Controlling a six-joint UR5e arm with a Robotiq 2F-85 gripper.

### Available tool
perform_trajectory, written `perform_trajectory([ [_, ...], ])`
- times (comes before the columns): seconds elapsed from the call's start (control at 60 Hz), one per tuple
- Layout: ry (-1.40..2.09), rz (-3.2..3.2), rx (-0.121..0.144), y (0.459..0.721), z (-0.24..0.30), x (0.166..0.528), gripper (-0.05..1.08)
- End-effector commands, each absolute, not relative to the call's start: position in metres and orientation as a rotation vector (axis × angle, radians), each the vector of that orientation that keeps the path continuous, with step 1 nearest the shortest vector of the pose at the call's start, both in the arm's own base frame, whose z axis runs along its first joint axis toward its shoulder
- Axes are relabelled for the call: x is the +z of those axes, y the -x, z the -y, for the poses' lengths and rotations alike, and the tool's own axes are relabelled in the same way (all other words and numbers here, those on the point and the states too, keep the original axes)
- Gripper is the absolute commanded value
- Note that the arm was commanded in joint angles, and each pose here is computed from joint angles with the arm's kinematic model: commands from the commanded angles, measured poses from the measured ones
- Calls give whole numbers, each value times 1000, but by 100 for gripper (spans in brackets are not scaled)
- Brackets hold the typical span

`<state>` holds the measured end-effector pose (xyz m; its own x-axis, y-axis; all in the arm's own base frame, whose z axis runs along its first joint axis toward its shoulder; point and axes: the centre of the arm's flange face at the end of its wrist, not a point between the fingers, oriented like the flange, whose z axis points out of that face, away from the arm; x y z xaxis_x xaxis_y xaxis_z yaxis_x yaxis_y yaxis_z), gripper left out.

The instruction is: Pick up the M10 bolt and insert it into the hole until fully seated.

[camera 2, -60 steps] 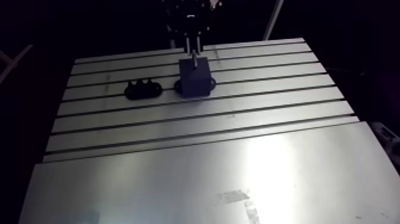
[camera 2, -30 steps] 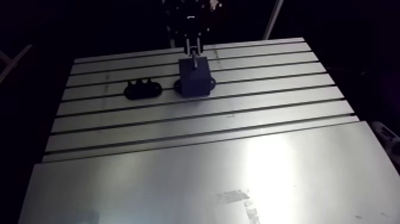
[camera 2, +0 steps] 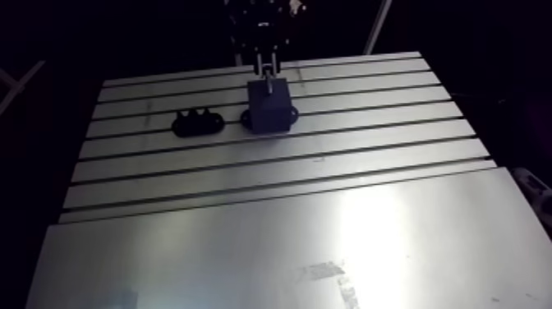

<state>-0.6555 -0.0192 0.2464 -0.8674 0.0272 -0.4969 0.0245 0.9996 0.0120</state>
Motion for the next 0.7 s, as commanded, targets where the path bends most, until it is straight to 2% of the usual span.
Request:
perform_trajectory([
  [0.017, -36, -2623, 8, 656, 20, 246, 108],
  [0.7, -38, -2621, 7, 658, 18, 242, 108],
])
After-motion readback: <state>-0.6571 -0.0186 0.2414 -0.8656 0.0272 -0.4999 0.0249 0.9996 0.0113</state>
